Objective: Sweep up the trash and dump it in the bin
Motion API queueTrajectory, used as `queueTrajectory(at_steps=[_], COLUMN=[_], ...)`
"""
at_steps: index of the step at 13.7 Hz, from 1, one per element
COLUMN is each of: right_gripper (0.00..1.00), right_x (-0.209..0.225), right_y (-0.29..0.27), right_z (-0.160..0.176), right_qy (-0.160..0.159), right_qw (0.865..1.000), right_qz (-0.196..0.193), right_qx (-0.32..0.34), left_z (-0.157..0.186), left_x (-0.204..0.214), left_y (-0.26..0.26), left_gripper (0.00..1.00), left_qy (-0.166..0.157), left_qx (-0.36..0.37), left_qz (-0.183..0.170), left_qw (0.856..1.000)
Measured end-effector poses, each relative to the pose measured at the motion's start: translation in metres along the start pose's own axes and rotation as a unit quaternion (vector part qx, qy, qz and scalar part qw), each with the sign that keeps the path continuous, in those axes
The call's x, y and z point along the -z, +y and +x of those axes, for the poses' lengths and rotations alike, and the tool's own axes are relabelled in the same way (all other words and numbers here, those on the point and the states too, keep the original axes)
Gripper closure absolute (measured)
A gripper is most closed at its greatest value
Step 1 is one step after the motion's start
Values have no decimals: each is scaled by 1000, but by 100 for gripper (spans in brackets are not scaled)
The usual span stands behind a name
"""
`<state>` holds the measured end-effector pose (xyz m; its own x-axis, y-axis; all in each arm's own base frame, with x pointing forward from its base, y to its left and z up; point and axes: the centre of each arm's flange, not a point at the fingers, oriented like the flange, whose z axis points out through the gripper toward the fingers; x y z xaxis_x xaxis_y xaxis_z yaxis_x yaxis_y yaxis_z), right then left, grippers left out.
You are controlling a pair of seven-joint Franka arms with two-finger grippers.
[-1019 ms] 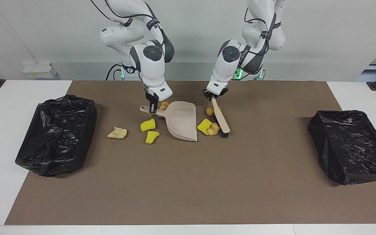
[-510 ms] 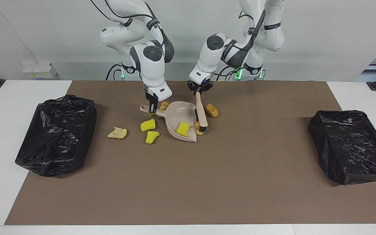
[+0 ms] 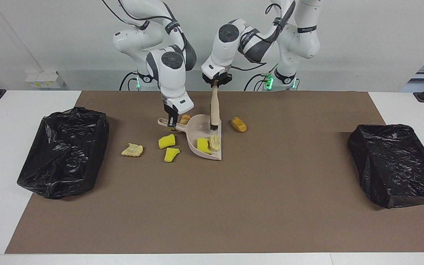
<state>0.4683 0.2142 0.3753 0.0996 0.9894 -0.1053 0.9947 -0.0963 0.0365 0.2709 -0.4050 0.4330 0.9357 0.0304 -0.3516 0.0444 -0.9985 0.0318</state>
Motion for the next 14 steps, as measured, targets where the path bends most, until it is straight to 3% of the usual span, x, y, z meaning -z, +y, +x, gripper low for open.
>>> queueTrajectory(at_steps=[3, 6, 11, 14], right_gripper=[67, 67, 67, 67], right_x=[0, 0, 0, 0], right_y=[0, 0, 0, 0], right_z=[0, 0, 0, 0], right_qy=[0, 0, 0, 0], right_qw=[1000, 1000, 1000, 1000], right_qz=[0, 0, 0, 0], right_qx=[-1, -1, -1, -1], left_z=[8, 5, 40, 57], left_x=[3, -24, -58, -67], left_y=[-35, -50, -36, -19], left_gripper=[74, 74, 74, 74], left_qy=[-10, -8, 49, 72], left_qx=[112, 197, 261, 220], left_qz=[30, 46, -26, -58], left_qw=[993, 979, 964, 971])
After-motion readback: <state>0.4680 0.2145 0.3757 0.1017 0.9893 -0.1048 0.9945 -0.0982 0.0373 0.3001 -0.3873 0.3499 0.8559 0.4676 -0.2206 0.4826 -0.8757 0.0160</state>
